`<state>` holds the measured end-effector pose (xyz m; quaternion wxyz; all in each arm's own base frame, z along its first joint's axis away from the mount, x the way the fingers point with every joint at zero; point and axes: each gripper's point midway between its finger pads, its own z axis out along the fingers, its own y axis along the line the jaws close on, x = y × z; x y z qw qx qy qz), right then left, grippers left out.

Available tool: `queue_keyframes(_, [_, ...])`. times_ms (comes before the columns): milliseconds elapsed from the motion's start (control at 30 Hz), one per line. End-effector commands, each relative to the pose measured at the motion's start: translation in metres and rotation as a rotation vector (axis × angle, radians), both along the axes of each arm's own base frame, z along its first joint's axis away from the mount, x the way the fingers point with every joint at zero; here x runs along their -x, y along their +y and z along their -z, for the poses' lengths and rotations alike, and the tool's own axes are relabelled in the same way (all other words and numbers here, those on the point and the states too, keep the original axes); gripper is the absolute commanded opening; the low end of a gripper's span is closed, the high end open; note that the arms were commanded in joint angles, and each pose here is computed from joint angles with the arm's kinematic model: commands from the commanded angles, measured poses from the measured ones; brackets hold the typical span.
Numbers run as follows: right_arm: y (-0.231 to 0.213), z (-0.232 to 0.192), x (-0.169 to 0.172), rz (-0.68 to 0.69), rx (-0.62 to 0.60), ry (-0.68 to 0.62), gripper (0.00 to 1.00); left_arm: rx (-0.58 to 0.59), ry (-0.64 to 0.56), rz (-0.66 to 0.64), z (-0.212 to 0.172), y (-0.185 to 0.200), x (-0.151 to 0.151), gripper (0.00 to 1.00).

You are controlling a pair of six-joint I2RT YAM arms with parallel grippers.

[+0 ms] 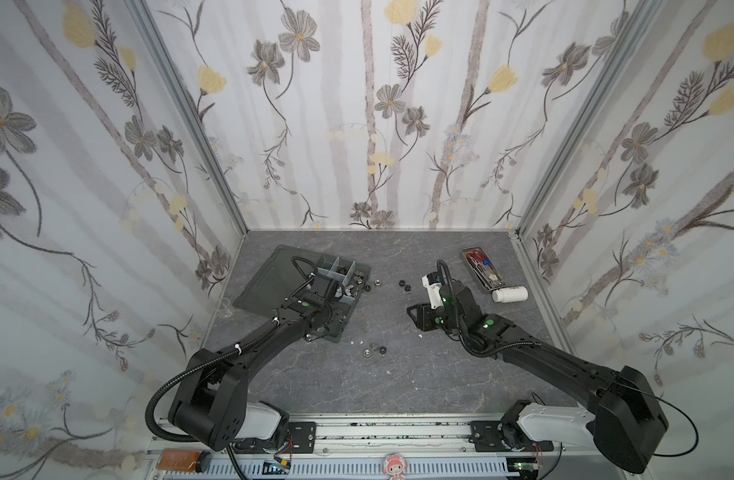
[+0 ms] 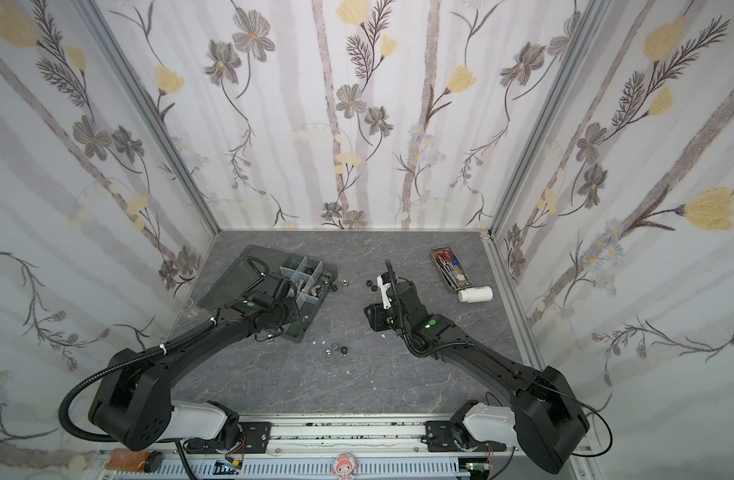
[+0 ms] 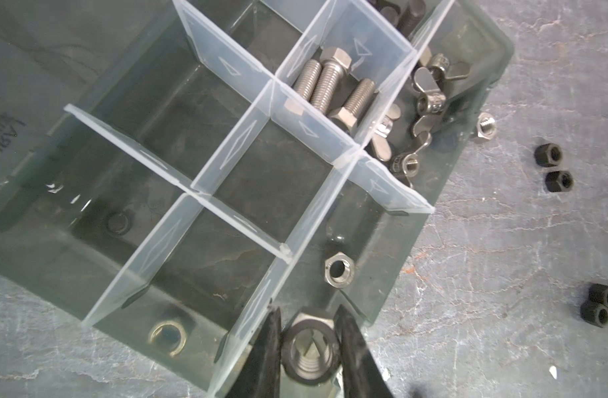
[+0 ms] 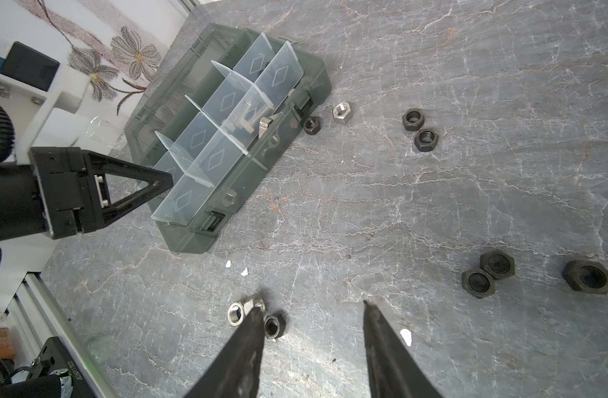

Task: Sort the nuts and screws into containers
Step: 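Lower the hex nut into the compartment and open the left gripper, then withdraw the left gripper while the right gripper lowers to another silver hex nut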

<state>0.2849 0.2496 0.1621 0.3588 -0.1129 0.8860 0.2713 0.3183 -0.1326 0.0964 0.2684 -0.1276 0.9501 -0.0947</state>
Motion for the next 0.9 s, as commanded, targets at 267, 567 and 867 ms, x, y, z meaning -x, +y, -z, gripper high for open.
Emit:
queue_keyframes(267, [0.004, 0.000, -0.001, -0.002, -0.002, -0.012, 0.48, -0.006, 0.059, 0.013, 0.026, -0.014, -0.003, 0.33])
queue_keyframes(567, [0.012, 0.006, 0.011, -0.027, 0.037, 0.000, 0.48, 0.009, -0.003, 0.013, -0.005, -0.016, -0.012, 0.61])
queue_keyframes(867, [0.051, 0.030, 0.040, -0.123, 0.117, 0.046, 0.46, 0.058, -0.157, 0.027, -0.072, -0.004, 0.003, 0.80])
